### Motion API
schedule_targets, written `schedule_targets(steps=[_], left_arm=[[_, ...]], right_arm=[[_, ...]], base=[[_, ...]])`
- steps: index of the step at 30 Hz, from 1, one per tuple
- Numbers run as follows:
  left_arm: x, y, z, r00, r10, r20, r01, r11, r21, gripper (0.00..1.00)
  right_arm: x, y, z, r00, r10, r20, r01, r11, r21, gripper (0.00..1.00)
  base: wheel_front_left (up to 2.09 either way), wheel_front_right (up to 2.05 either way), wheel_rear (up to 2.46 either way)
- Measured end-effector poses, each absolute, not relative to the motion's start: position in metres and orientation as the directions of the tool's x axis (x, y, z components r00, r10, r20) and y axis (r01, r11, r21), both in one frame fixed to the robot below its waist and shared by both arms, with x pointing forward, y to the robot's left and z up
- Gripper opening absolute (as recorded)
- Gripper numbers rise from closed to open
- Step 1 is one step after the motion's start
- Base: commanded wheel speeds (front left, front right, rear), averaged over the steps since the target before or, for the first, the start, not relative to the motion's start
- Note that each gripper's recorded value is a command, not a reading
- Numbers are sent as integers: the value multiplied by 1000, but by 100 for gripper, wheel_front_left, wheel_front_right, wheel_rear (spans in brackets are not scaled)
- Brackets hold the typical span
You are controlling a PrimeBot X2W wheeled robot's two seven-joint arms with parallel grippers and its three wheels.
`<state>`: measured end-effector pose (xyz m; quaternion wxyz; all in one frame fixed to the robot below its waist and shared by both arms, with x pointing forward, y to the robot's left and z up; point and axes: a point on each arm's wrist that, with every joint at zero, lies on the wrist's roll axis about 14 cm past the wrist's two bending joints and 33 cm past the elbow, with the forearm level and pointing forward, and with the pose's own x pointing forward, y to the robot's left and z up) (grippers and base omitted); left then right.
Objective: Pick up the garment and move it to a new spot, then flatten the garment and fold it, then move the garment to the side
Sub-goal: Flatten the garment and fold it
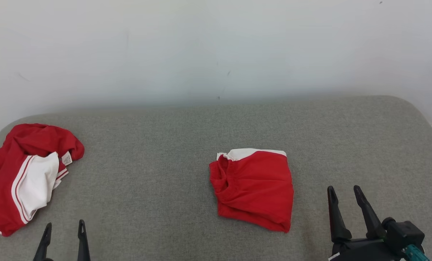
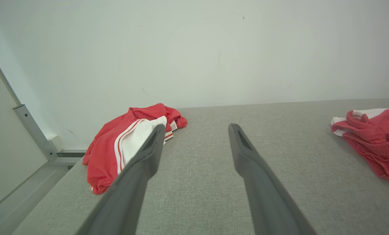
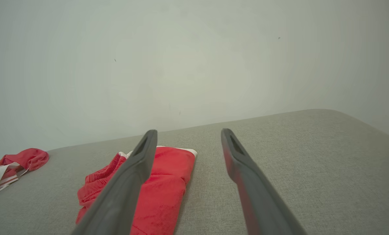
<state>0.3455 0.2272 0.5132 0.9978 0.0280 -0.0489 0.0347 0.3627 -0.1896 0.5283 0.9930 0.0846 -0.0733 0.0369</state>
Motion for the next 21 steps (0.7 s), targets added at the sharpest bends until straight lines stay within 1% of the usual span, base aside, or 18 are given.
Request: schedule_targets(steps=[5, 12, 21], left_arm=[[335, 235, 507, 993, 84, 81, -90, 993, 72, 100], [328, 248, 511, 991, 103, 90, -112, 988, 103, 100], [318, 253, 515, 990, 99, 104, -108, 991, 82, 100]], right_arm=[[356, -189, 524, 989, 52, 141, -74, 985, 154, 100], [352, -180, 520, 989, 71, 130, -88, 987, 133, 100], [353, -172, 515, 989, 89, 116, -105, 985, 136, 100]], base=[[0, 0, 0], [0, 0, 0], [0, 0, 0]])
